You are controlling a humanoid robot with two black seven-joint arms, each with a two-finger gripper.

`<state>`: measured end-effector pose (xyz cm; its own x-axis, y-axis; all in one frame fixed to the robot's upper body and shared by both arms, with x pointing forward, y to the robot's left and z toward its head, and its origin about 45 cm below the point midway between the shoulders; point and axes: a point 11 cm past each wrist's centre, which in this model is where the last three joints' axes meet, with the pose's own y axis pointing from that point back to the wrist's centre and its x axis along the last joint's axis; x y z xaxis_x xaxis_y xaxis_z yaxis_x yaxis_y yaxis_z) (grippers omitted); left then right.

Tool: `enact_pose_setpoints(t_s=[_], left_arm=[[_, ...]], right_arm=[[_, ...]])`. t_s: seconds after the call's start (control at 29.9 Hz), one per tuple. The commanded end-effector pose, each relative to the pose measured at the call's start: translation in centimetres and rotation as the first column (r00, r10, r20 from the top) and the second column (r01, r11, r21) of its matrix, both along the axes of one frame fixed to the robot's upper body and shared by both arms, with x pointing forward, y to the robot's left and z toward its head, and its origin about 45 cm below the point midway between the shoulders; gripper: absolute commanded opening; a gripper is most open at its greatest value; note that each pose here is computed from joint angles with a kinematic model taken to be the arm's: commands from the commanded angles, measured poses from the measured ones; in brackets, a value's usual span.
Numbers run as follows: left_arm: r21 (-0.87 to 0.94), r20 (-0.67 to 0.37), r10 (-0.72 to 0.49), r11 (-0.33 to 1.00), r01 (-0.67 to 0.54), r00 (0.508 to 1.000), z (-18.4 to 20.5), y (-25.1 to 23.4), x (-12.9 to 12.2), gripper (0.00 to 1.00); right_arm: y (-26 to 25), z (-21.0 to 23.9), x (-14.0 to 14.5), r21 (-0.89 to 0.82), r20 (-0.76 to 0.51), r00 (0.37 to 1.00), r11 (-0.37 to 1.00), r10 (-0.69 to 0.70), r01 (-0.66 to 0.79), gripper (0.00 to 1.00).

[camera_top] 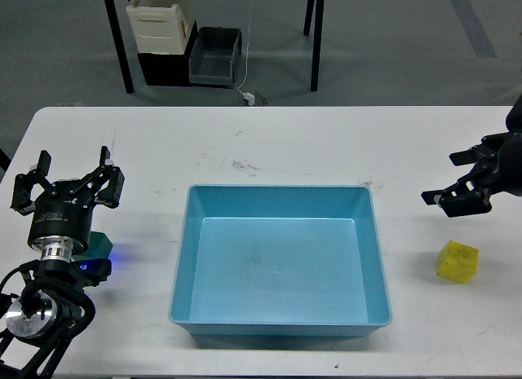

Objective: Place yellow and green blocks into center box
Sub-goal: 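Lower the right gripper down onto the yellow cube, then close the right gripper on the yellow cube and lift it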

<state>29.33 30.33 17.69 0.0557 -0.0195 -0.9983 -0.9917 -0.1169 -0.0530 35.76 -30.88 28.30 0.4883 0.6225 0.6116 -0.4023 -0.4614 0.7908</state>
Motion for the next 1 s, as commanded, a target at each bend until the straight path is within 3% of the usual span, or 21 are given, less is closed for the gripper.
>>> enact_pose_setpoints(t_s=[0.0, 0.4, 0.97], left_arm=[[0.000, 0.006, -0.002, 1.000, 0.002, 1.000, 0.2, 0.0, 0.1, 1.00], [-0.005, 0.009, -0.009, 1.000, 0.009, 1.000, 0.2, -0.5, 0.3, 1.00], [-0.001, 0.003, -0.003, 1.000, 0.003, 1.000, 0.0, -0.2, 0.2, 1.00]], right_arm=[[-1.1, -2.4, -1.1, -0.121, -0.036, 0.999, 0.992, 0.038, -0.043, 1.00], [-0.9, -7.1, -3.5, -0.216, -0.184, 0.979, 0.968, 0.085, -0.125, 1.00], [-0.5, -10.5, -3.7, -0.349, -0.243, 0.956, 0.904, 0.166, -0.246, 1.00]])
